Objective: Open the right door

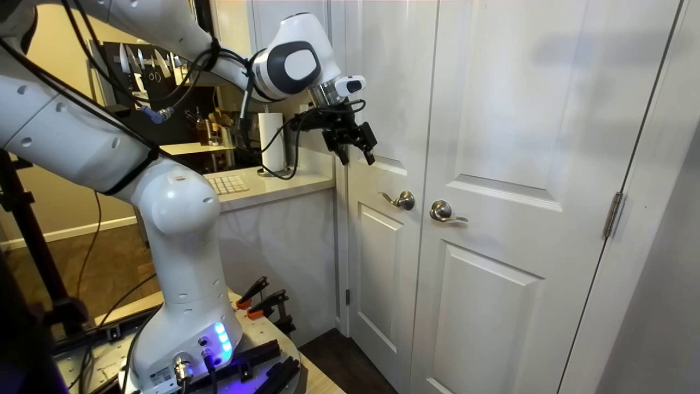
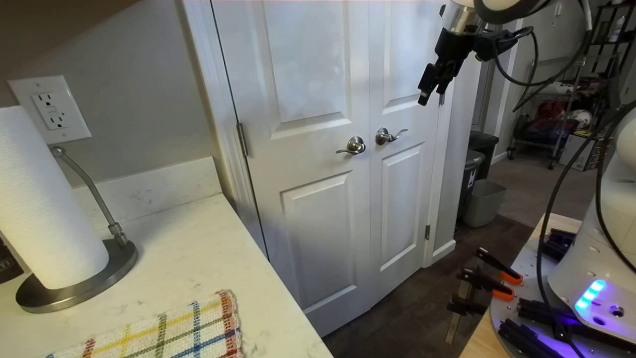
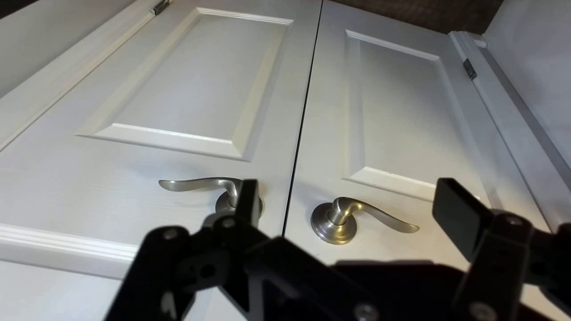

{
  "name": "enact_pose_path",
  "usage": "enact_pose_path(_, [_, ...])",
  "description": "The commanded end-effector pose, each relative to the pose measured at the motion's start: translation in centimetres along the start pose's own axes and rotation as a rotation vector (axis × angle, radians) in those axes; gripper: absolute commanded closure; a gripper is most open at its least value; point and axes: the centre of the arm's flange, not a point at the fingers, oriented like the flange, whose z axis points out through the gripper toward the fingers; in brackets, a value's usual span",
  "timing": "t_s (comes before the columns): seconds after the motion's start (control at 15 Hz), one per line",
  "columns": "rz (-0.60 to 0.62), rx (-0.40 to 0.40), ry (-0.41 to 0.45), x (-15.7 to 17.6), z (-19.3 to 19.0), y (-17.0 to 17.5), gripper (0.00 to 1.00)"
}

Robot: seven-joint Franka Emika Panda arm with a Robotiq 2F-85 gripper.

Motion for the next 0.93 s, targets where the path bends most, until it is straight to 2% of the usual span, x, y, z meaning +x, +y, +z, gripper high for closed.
enact_pose_path(0.0, [0.000, 0.000, 0.000, 0.0, 0.0, 0.0, 0.00])
enact_pose_path(0.2, [0.000, 0.000, 0.000, 0.0, 0.0, 0.0, 0.00])
enact_pose_path(0.4, [0.024, -0.020, -0.038, 0.9, 0.5, -2.1, 0.00])
enact_pose_path(0.87, [0.201, -0.107, -0.062, 4.3, 0.8, -5.4, 0.00])
